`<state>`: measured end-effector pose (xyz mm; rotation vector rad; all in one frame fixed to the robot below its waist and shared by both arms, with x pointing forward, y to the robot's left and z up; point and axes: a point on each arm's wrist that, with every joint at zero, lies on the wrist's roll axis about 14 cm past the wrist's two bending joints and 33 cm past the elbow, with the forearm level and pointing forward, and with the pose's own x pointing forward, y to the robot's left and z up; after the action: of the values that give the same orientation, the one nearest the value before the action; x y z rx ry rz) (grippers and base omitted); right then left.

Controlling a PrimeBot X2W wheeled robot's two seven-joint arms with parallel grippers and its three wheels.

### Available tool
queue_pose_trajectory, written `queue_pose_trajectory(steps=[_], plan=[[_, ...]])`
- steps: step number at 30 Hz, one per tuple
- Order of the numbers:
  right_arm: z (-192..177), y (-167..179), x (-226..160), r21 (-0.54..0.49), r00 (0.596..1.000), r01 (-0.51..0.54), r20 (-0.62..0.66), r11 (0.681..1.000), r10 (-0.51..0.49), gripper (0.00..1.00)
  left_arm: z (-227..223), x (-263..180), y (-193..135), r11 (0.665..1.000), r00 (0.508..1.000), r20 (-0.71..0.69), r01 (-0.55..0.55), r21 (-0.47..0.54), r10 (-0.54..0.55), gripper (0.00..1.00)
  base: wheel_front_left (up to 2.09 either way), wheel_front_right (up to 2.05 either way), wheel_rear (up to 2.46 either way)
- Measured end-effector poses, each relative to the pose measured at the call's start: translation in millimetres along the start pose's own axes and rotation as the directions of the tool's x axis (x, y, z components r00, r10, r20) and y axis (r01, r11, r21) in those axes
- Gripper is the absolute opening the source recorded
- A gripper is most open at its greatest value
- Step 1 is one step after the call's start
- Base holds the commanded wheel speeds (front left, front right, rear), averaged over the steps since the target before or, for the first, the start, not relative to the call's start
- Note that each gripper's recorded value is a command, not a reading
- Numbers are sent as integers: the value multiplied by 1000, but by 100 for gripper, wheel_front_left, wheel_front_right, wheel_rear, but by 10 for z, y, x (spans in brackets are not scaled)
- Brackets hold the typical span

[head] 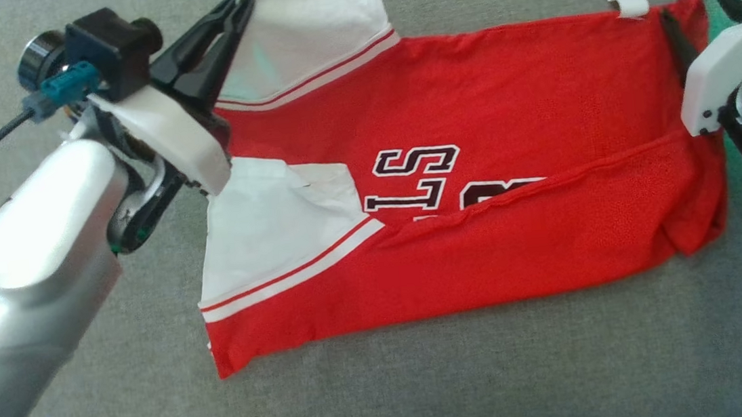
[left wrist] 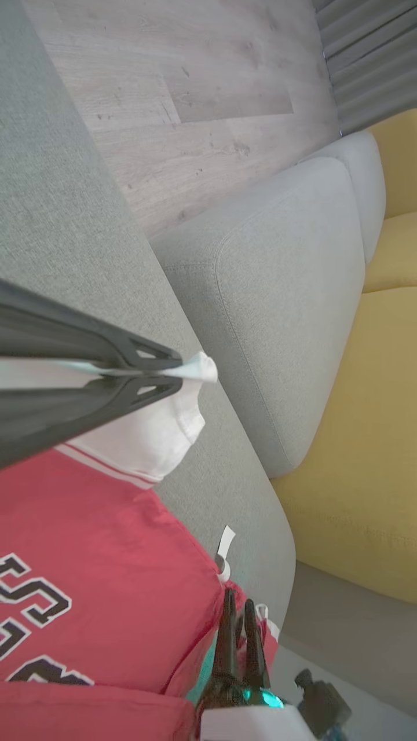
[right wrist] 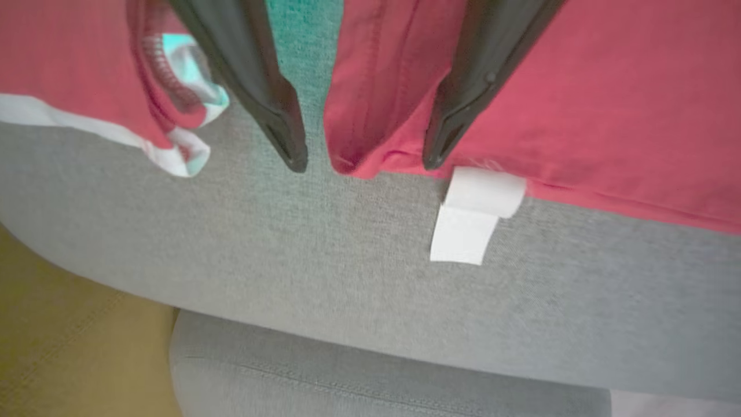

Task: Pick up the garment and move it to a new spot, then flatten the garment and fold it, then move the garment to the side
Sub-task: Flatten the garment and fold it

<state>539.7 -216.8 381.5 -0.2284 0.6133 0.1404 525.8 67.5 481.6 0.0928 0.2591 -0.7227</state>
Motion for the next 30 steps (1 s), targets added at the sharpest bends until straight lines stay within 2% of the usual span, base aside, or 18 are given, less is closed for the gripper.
queue_pose_trajectory(steps=[8, 9, 10, 11, 19, 24, 30], plan=[[-122, -124, 123, -31, 997, 23, -74, 999, -25, 100, -1, -6, -24, 1000, 1000, 0, 6, 1, -6, 0, 0, 0, 0], [-124, -120, 130, -35, 997, 21, -78, 999, -24, 74, -9, -8, -16, 1000, 1000, -4, 5, 2, -5, 0, 0, 0, 0], [-124, -120, 130, -35, 997, 21, -78, 999, -24, 19, -9, -8, -16, 1000, 1000, -4, 5, 2, -5, 0, 0, 0, 0], [-124, -118, 135, -39, 997, 19, -79, 999, -22, 0, -23, -8, -3, 1000, 1000, -11, 0, 2, 1, 0, 0, 0, 0], [-1, -81, 169, -13, 1000, -1, -10, 1000, 1, 0, -133, 0, 173, 998, 997, -41, -66, 0, 66, 0, 0, 0, 0], [392, -96, 160, 42, 992, -13, 128, 999, 8, 0, -121, -6, 386, 991, 990, -28, -136, -4, 136, 0, 0, 0, 0], [919, -45, 142, 86, 955, -62, 294, 994, 34, 0, 50, 73, 682, 980, 980, 24, -199, 22, 198, 0, 0, 0, 0]])
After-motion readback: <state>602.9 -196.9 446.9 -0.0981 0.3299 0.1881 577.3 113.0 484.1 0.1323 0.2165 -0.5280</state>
